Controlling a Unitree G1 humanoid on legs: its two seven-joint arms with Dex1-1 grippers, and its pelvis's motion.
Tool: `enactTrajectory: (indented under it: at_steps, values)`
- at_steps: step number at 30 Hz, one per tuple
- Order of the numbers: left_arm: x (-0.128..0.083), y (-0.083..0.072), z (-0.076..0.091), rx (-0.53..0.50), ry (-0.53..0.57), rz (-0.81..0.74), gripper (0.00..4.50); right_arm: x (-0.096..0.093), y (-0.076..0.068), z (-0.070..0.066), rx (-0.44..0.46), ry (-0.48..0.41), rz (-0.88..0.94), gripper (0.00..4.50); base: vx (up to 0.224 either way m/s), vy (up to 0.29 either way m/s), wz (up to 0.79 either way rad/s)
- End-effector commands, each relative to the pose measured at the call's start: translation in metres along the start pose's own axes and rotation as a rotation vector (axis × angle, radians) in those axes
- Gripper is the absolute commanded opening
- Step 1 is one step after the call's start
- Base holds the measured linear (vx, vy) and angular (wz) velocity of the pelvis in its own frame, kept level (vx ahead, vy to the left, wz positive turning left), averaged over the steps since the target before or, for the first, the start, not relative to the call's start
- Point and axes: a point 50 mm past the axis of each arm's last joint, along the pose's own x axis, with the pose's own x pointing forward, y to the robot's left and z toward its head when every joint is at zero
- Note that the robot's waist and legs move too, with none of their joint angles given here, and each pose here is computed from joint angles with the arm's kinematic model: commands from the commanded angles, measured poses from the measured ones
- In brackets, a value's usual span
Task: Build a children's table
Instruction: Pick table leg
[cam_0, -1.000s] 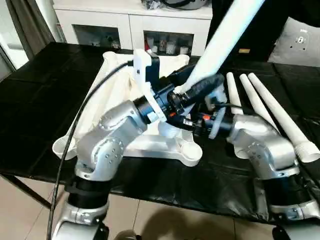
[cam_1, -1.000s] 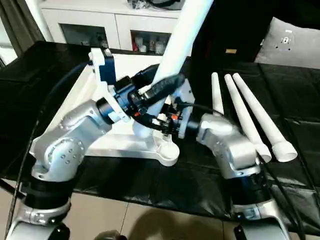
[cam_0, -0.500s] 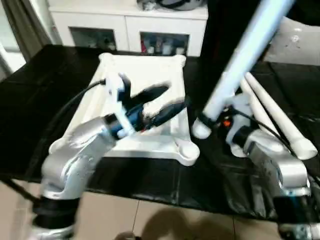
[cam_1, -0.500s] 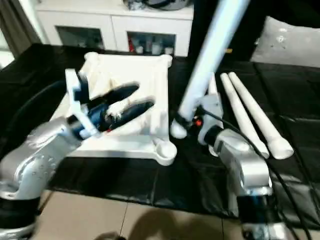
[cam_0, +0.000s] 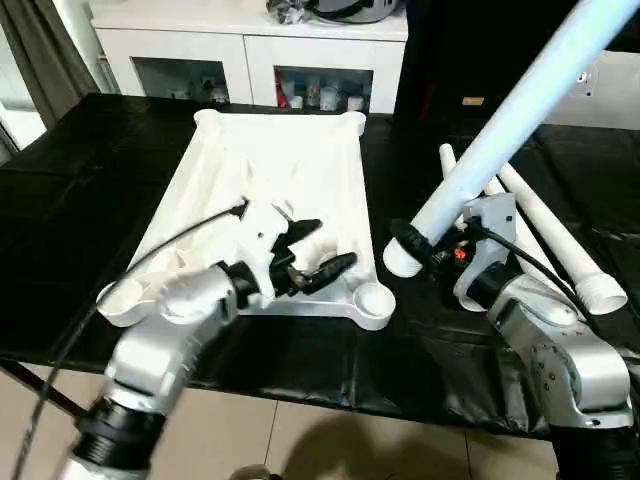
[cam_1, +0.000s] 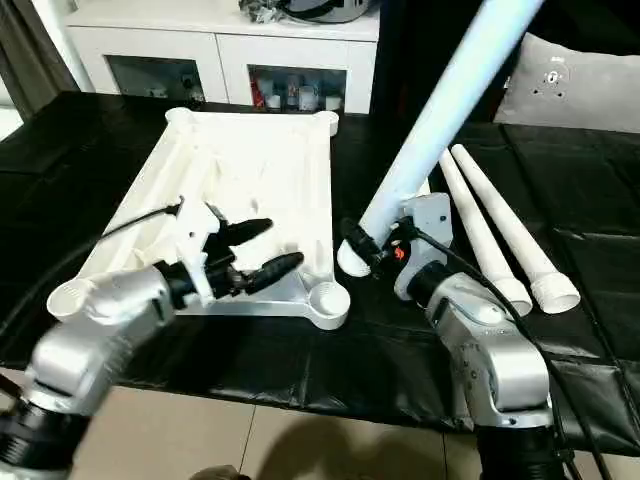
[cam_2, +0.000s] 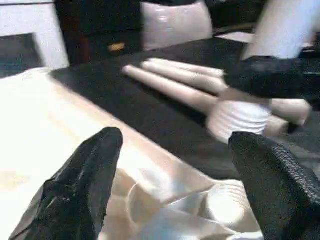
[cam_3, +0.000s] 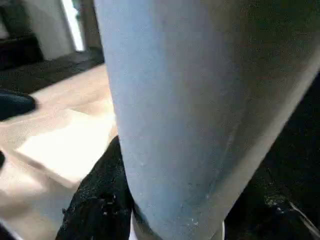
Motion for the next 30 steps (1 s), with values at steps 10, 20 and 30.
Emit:
enactTrajectory:
  at_steps: [10, 20, 30]
  values:
    - [-0.039, 0.024, -0.011, -0.032, 0.005, 0.487, 3.86, -0.007, -0.002, 0.003, 0.028, -0.012, -0.194, 1.9, -0.002, 0.015, -0.14]
    - [-0.046, 0.019, 0.004, -0.013, -0.041, 0.495, 3.86, -0.013, -0.004, 0.013, 0.022, -0.065, -0.207, 1.9, -0.02, 0.166, -0.09]
    - [-0.045, 0.016, 0.005, -0.004, -0.028, 0.491, 3.86, -0.015, -0.004, 0.022, -0.018, -0.135, -0.229, 1.9, -0.007, 0.01, 0.0]
